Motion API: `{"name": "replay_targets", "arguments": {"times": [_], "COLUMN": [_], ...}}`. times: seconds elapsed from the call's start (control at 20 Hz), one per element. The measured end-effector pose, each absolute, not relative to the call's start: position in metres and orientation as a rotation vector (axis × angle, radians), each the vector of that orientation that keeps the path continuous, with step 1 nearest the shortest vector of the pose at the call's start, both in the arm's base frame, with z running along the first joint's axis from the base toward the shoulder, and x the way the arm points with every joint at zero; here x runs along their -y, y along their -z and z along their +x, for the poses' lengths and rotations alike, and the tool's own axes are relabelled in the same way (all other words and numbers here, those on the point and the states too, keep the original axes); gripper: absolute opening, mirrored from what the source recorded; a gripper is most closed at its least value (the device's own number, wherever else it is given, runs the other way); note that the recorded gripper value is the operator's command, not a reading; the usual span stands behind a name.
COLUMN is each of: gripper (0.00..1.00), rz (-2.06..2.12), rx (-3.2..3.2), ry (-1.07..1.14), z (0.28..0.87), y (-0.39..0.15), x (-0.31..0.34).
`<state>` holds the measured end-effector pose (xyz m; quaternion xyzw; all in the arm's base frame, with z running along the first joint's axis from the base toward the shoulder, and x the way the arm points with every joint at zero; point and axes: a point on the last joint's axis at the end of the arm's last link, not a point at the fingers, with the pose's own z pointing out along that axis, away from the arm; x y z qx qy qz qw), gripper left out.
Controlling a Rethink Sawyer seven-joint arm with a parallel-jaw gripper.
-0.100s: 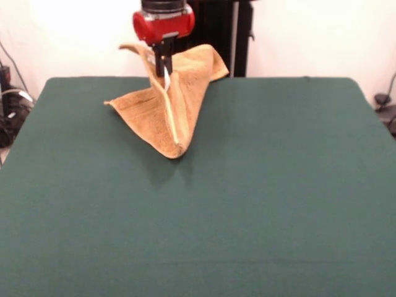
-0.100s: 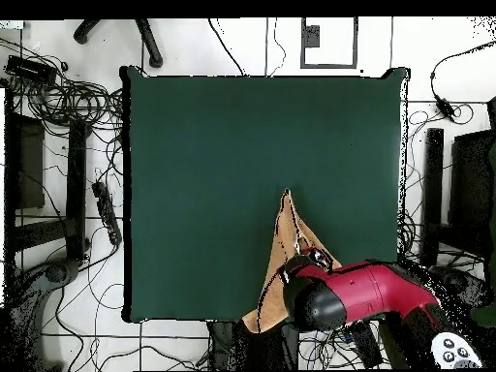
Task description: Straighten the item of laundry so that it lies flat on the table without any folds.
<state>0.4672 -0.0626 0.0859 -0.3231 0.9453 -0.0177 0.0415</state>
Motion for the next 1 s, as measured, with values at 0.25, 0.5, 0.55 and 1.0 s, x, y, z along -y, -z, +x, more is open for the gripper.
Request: {"name": "replay_targets", "arguments": {"times": [0.25,0.5,0.55,1.0], "gripper": [0.00,0.00,0.00,0.00], "rz": [-0.986,-1.008,-1.015,-1.017], "rx": [-2.902,-2.884,-2.873,-2.801], "ry": [0.079,0.112,0.117,0.121], "z": [0.464,0.455,0.453,0.438], "y": [-0.088,-0.082,-0.081,-0.070], "x": [0.062,0.049,0.044,0.004]}}
